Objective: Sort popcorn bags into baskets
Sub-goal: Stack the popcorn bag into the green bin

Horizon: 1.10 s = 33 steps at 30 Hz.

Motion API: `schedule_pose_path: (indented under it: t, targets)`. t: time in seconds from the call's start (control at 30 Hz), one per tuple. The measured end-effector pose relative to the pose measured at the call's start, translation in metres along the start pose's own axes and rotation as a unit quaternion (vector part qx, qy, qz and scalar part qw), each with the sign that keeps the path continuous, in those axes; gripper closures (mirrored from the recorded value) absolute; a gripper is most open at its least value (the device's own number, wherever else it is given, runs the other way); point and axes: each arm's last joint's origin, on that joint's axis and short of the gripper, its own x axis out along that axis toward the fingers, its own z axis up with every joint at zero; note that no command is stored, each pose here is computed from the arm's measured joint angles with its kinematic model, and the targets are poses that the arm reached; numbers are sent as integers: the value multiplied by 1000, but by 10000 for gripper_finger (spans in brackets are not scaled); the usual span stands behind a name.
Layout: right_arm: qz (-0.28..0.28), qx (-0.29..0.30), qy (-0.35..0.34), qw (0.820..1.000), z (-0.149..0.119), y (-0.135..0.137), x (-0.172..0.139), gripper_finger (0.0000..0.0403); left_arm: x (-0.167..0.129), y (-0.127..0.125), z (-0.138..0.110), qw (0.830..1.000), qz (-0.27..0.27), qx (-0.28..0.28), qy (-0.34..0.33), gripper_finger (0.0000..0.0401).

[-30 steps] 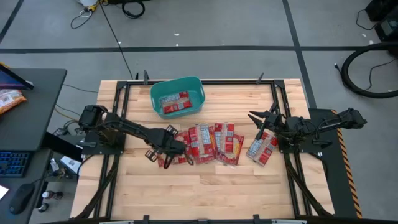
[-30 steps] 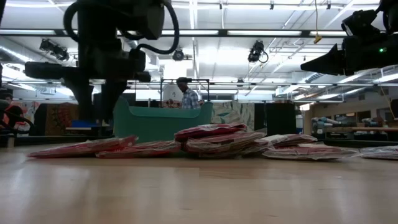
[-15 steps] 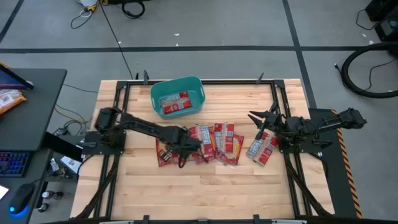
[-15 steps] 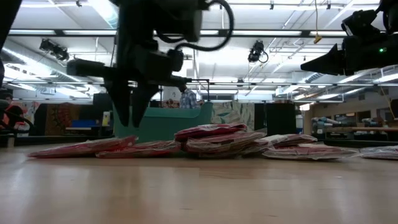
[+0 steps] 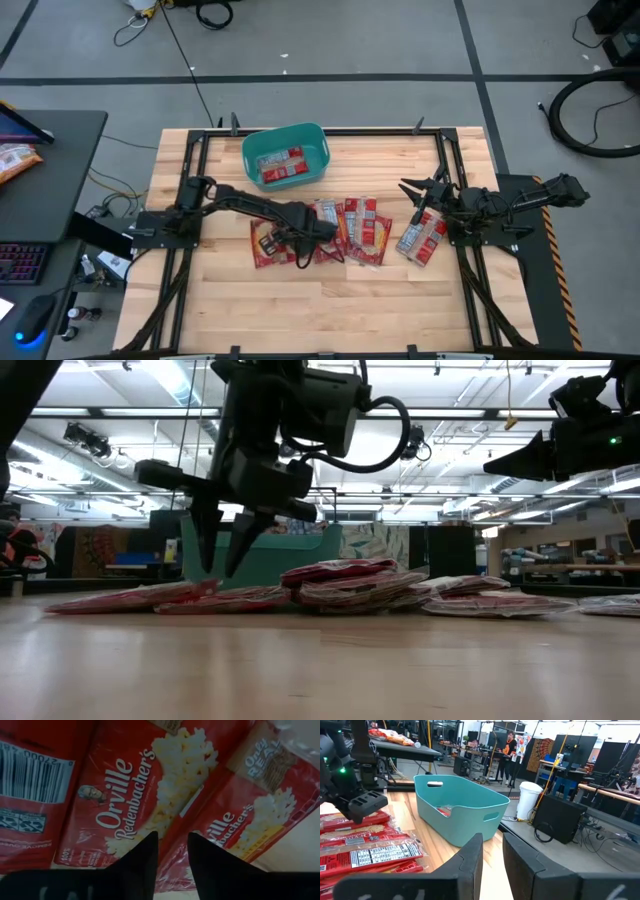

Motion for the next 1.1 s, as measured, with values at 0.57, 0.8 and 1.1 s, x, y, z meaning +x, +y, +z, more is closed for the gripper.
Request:
schedule_pose_path:
  t: [0.57, 0.8, 1.1]
  targets:
    - [0, 0, 0, 1000, 0, 0, 0, 322, 33, -15, -9, 995, -58, 75, 15, 259]
    - [0, 0, 0, 1000, 0, 0, 0, 322, 39, -17, -10, 995, -61, 83, 7, 263]
    - [0, 0, 0, 1000, 0, 0, 0, 322, 39, -18, -8, 996, -57, 72, 5, 381]
